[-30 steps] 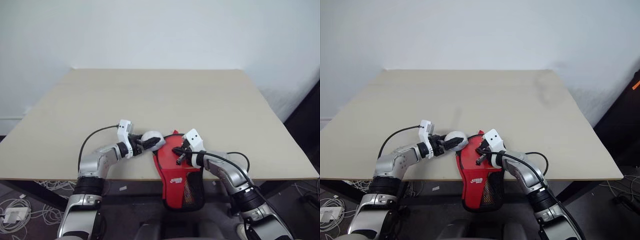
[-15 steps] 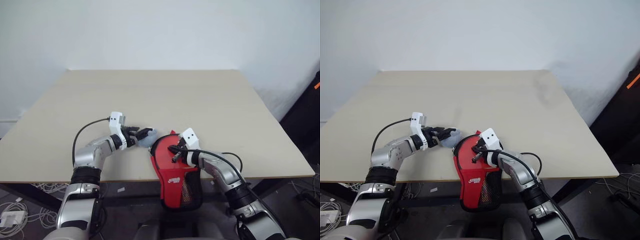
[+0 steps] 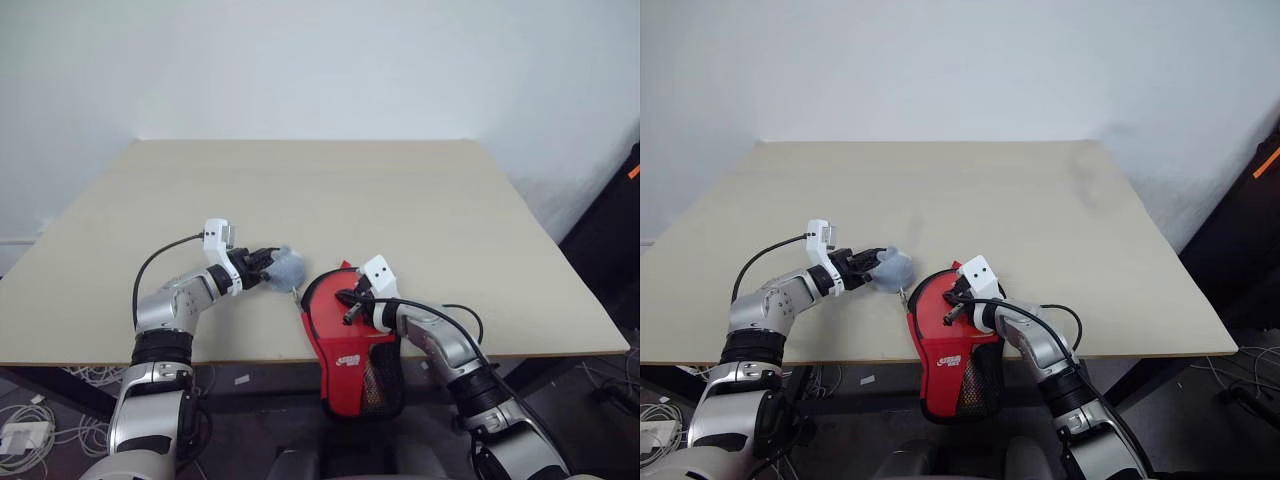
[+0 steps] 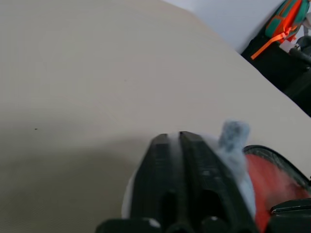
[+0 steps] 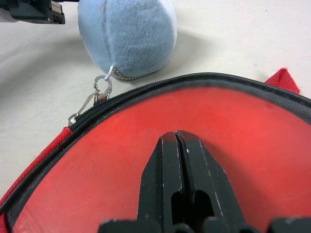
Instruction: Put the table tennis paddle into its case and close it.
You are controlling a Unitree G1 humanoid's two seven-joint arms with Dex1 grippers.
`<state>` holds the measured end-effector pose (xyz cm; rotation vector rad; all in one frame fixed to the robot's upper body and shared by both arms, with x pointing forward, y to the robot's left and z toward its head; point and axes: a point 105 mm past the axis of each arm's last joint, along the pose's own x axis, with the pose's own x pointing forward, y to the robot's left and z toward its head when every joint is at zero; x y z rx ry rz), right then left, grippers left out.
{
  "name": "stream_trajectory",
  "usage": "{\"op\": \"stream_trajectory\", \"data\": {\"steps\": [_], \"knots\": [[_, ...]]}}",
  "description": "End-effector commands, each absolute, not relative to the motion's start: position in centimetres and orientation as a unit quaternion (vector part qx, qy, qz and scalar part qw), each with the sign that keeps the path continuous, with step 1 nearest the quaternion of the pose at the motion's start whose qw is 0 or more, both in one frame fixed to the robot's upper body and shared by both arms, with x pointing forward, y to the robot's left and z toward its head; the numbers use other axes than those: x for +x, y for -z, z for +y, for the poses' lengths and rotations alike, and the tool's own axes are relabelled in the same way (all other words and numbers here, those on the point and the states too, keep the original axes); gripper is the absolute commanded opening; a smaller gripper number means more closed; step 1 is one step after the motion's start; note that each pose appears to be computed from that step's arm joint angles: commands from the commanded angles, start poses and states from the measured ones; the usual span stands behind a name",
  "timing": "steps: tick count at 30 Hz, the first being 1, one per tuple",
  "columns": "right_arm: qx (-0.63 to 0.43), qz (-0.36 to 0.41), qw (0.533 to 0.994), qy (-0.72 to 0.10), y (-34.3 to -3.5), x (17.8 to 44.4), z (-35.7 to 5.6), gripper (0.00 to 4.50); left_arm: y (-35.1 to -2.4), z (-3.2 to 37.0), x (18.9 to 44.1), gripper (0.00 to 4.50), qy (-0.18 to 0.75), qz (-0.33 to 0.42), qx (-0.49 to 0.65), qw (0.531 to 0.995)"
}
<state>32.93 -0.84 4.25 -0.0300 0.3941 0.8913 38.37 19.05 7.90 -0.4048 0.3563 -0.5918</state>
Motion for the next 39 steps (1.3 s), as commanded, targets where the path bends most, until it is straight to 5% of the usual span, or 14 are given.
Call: {"op": "stream_trajectory", "data": {"steps": [1,9,12,24,39], "knots": [[-0.019,0.207,0.884,-0.419,-3.3,33.0,-1.3,0.00,-9.4,18.3,38.7,0.03,0.301,0.152,-0.193,0.921],[-0.018,0.209,0.885,-0.417,-3.3,33.0,-1.3,0.00,-8.7,17.7,38.7,0.03,0.293,0.161,-0.179,0.925],[-0.018,0.210,0.885,-0.416,-3.2,33.0,-1.4,0.00,-8.8,17.5,38.5,0.58,0.299,0.170,-0.206,0.916],[-0.020,0.212,0.886,-0.413,-3.1,33.0,-1.5,0.00,-7.9,17.4,39.2,4.46,0.265,0.175,-0.210,0.925],[-0.017,0.213,0.890,-0.403,-3.2,33.2,-1.8,0.00,-5.0,13.9,36.3,4.46,0.325,0.243,-0.228,0.885]]}}
